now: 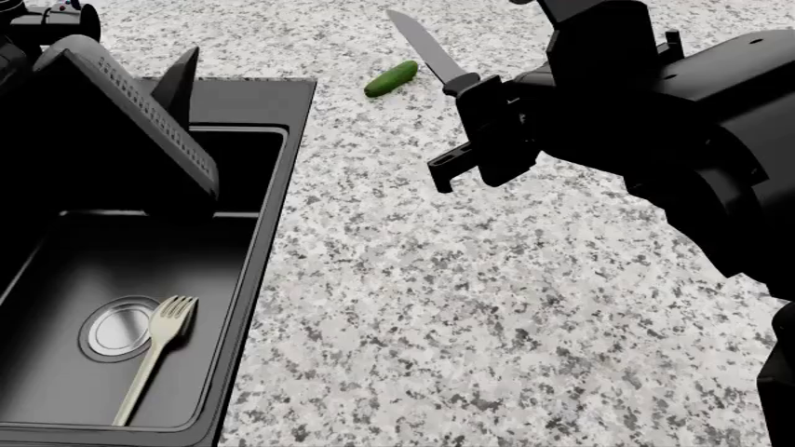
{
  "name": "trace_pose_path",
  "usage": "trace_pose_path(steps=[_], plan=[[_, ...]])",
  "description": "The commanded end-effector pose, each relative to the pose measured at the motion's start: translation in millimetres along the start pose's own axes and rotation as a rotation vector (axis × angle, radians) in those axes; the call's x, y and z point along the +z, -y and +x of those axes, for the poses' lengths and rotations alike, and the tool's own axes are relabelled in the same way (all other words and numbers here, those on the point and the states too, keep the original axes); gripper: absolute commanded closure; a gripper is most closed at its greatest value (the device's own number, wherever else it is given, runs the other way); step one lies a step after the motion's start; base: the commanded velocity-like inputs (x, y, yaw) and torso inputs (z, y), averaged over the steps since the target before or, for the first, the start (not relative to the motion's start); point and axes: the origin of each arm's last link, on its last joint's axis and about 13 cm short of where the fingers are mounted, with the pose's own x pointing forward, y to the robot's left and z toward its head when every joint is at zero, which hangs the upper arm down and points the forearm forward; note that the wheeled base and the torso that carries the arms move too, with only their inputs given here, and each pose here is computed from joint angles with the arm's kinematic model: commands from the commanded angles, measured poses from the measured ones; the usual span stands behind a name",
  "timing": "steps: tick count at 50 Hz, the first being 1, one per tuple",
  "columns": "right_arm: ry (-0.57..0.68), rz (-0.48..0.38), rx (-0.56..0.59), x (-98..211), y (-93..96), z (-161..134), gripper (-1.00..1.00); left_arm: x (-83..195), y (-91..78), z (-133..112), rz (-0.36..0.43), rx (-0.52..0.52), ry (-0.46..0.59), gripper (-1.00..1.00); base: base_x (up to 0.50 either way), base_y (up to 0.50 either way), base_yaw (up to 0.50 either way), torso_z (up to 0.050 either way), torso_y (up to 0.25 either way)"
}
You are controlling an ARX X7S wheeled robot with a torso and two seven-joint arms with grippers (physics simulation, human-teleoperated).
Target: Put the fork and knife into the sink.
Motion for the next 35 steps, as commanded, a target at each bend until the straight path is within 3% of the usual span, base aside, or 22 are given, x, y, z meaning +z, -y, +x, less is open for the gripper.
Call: trace_pose_path(steps=[1, 12, 19, 27, 35], plan=[[0.076, -0.039, 0.010, 18, -1.3, -19, 1.00, -16, -8.0, 36, 0.511, -0.037, 0.120, -1.00, 0.00, 0.00, 0.00, 0.000, 0.000], [0.100, -0.064, 0.041, 24, -4.6, -22, 1.00, -27, -0.7, 54, 0.800, -0.057, 0.261, -1.00, 0.00, 0.00, 0.00, 0.000, 0.002], [0.113, -0.090, 0.058, 28, -7.6, -24, 1.00, -33, 3.0, 61, 0.867, -0.077, 0.291, -1.00, 0.00, 0.00, 0.00, 0.000, 0.001], [0.121, -0.122, 0.073, 37, -12.0, -29, 1.00, -31, -5.5, 68, 0.980, -0.044, 0.309, -1.00, 0.00, 0.00, 0.00, 0.000, 0.001], [0.125, -0.138, 0.098, 41, -15.6, -28, 1.00, -27, -6.6, 73, 1.027, -0.017, 0.336, -1.00, 0.00, 0.00, 0.00, 0.000, 0.001]])
